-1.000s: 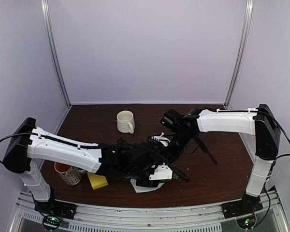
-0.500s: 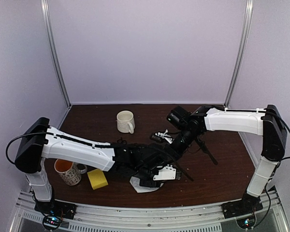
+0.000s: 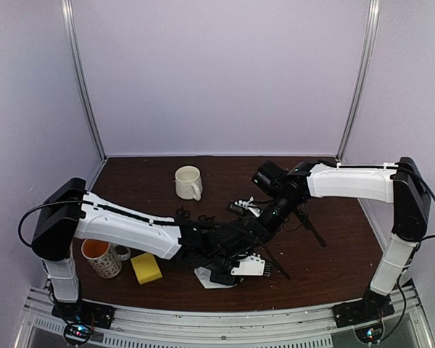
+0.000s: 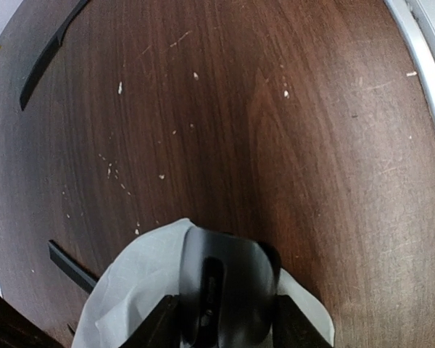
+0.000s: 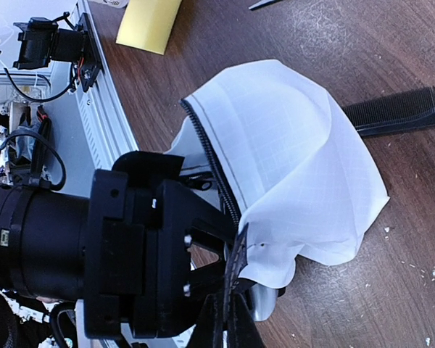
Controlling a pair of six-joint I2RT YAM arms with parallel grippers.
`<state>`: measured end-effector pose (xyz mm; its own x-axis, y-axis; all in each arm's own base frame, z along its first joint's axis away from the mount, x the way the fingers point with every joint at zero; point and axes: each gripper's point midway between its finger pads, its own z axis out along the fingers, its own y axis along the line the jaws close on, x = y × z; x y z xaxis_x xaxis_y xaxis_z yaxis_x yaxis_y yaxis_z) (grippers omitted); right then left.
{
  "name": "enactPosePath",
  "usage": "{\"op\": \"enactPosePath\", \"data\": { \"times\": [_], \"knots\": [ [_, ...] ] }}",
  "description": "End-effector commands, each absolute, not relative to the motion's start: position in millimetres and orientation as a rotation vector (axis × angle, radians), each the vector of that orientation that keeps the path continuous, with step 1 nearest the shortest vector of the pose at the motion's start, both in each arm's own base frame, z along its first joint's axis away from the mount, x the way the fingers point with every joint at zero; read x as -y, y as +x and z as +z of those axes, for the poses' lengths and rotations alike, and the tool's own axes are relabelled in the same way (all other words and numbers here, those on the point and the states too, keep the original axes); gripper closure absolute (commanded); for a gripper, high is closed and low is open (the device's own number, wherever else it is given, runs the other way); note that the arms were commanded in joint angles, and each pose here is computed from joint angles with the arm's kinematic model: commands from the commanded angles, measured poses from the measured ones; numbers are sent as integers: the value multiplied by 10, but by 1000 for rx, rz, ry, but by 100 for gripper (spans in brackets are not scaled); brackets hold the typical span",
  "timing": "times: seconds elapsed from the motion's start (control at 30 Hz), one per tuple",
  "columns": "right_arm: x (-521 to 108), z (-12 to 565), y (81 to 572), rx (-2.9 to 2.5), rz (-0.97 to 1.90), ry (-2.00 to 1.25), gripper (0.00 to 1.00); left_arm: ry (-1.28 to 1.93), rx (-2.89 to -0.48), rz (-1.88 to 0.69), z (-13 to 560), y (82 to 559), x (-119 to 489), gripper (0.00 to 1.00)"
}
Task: Sort the hair-cutting tools
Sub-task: Adjust the kit bag at the center of the board.
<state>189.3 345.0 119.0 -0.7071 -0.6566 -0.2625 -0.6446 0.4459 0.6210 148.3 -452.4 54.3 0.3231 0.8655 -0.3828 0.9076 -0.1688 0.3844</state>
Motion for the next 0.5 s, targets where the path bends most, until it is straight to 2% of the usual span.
{"op": "enactPosePath", "data": {
  "times": [0.0, 0.2, 0.47],
  "knots": [
    [-3425, 1236, 1903, 2663, -1155, 1205, 100, 1988, -1509, -121, 785, 1585, 4688, 59],
    [-3188, 1159, 1931, 2713, -1076, 1238, 100, 1801, -1558, -70, 1215, 1763, 4563, 73],
    [-2951, 1317, 2076, 2760, -1185, 1185, 100, 1682, -1716, -28, 1122, 1955, 4175, 82]
  ]
}}
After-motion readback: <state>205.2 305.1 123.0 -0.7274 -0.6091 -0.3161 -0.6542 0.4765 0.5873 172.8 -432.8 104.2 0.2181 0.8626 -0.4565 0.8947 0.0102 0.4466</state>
